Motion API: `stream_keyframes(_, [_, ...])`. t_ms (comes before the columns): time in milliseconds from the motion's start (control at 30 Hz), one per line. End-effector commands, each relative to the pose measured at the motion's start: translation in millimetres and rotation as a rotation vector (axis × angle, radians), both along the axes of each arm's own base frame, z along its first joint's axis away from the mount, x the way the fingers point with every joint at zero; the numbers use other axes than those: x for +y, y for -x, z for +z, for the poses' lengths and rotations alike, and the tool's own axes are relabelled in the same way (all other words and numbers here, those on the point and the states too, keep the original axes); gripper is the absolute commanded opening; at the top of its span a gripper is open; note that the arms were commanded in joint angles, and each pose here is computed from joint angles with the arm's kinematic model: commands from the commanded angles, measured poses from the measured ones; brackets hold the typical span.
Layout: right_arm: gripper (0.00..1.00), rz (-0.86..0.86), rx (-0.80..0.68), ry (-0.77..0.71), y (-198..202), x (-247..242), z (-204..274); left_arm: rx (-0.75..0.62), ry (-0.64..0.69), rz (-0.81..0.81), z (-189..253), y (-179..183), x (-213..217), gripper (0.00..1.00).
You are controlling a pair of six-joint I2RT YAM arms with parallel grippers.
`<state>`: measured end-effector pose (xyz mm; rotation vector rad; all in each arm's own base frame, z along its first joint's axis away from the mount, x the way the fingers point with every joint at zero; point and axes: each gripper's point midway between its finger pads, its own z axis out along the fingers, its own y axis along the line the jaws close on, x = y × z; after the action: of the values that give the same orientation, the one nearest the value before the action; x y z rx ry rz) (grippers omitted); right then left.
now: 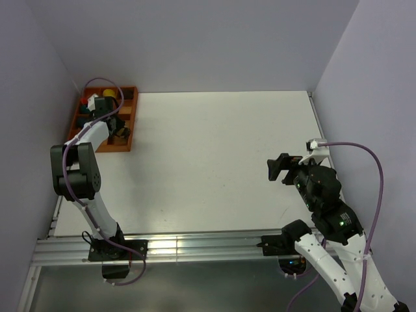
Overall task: Roll the socks
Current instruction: Place the sock in the storage box.
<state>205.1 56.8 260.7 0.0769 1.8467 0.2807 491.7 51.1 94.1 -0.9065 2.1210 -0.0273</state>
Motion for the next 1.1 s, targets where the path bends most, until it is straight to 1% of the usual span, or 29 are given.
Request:
stream_keyframes(0, [1.00,-0.006,-0.032,0.003,-6,0,6,-0.150,0.073,-0.064,42,-17,-17,0.00])
stream_keyframes(67, [1.00,-0.006,-0.036,0.004,-6,0,6,-0.167,0.084,-0.072,44,-19,-19,0.00])
stream_keyframes(167, [1.00,-0.001,-0.035,0.004,-5,0,5,-0.156,0.104,-0.073,37,-18,-18,0.00])
stream_keyframes(300, [1.00,0.000,-0.035,0.002,-6,1,4,-0.124,0.168,-0.076,18,-14,-15,0.00])
stream_keyframes(400, [1.00,0.003,-0.033,0.002,-6,2,3,-0.104,0.178,-0.053,8,-11,-5,0.00])
stream_keyframes(733, [1.00,0.003,-0.034,0.000,-7,2,2,0.000,0.252,-0.093,-12,-3,-9,0.00])
stream_keyframes(1067, [0.99,-0.001,-0.034,0.003,-7,1,0,0.074,0.212,-0.047,-33,4,8,0.00])
